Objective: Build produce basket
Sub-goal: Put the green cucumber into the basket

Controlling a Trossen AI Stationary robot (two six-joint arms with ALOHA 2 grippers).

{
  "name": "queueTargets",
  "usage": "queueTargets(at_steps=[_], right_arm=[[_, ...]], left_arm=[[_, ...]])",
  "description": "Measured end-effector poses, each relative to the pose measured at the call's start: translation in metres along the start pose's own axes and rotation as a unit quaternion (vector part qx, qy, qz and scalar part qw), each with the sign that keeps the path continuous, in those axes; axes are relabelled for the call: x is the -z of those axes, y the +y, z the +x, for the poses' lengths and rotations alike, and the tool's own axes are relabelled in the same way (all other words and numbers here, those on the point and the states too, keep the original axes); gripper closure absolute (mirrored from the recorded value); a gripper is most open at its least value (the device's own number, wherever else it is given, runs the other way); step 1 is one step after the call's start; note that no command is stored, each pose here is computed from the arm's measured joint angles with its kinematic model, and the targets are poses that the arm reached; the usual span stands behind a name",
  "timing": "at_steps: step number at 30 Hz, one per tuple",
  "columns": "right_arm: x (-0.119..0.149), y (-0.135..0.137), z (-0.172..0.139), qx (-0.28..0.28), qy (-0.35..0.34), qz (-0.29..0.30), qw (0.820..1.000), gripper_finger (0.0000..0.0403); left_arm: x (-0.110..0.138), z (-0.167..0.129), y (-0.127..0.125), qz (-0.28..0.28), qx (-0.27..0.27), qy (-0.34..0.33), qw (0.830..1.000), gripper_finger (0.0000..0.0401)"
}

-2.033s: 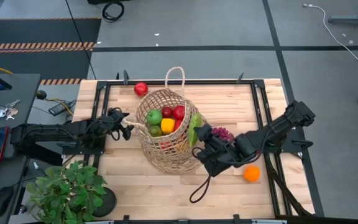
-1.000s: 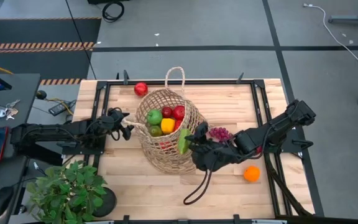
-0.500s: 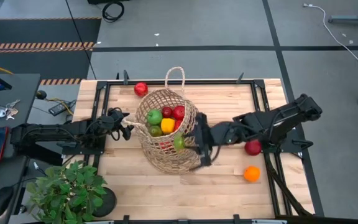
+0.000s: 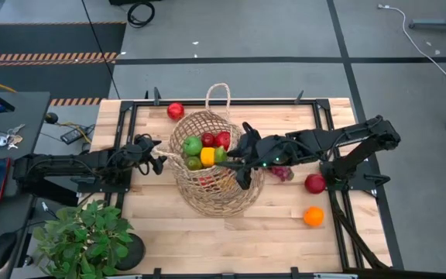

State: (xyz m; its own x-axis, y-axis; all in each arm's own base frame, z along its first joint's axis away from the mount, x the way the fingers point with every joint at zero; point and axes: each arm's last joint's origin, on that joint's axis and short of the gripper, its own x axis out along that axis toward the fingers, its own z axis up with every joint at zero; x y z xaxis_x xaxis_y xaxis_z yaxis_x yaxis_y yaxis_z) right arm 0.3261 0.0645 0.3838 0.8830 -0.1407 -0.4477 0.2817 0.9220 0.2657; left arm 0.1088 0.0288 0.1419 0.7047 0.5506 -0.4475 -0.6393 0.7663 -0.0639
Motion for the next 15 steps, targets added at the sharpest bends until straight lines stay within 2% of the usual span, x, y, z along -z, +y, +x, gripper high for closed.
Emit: queueTargets(at_steps=[8,15], right_arm=[[-0.009,-0.010,0.005,0.005,-0.023,-0.023,0.999,0.0235],[-0.026,-0.021,0.020,-0.066,-0.056,-0.109,0.990,0.0235]], left_arm=[[0.000,0.000,0.000,0.000,0.000,0.000,1.000,0.0044],[0.000,0.000,0.000,0.000,0.000,0.000,1.000,0.0044]])
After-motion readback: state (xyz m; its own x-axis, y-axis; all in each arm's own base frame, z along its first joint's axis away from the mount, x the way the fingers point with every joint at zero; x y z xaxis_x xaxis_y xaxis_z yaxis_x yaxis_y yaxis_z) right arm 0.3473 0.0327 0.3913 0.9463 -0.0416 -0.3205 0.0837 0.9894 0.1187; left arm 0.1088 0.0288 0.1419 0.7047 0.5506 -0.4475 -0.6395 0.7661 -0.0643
